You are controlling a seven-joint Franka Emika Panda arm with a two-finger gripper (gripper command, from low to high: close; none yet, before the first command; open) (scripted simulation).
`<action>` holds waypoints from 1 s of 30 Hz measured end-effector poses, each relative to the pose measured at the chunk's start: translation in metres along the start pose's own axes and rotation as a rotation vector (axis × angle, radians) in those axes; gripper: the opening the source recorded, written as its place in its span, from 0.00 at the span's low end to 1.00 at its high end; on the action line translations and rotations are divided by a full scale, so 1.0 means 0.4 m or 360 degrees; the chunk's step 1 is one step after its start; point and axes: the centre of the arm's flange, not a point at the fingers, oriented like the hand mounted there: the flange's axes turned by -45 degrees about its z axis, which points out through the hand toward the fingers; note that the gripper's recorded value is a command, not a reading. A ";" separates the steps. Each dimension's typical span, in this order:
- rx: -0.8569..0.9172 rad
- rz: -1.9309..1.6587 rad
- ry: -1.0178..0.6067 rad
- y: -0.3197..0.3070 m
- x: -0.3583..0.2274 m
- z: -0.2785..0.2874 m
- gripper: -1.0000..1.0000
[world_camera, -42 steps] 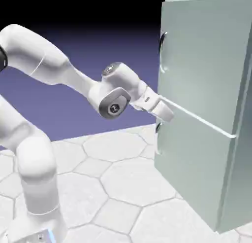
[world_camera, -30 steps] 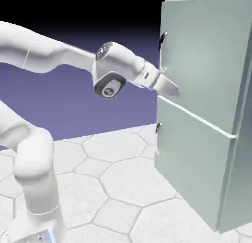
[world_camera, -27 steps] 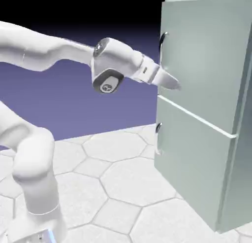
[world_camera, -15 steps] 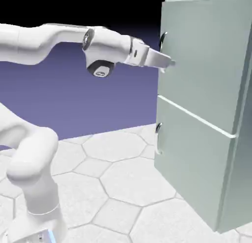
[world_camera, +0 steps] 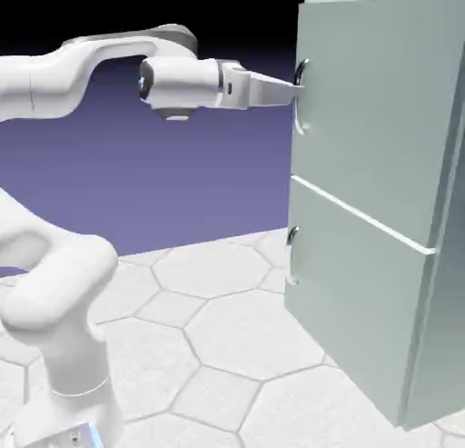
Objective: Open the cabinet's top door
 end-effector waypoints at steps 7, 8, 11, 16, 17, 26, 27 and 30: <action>0.0013 -0.0015 0.0071 -0.105 -0.054 0.022 0.50; 0.0015 -0.0017 0.0078 -0.121 -0.065 0.027 0.50; 0.0022 -0.0023 0.0092 -0.165 -0.099 0.042 0.50; 0.0021 -0.0025 0.0093 -0.168 -0.092 0.137 0.50; 0.0022 -0.0023 0.0092 -0.167 -0.091 0.165 0.50; 0.0206 -0.0028 0.0091 -0.117 -0.097 0.057 0.00; 0.0236 -0.0029 0.0091 -0.107 -0.098 0.039 0.00; 0.0330 -0.0032 0.0090 -0.076 -0.101 -0.015 0.00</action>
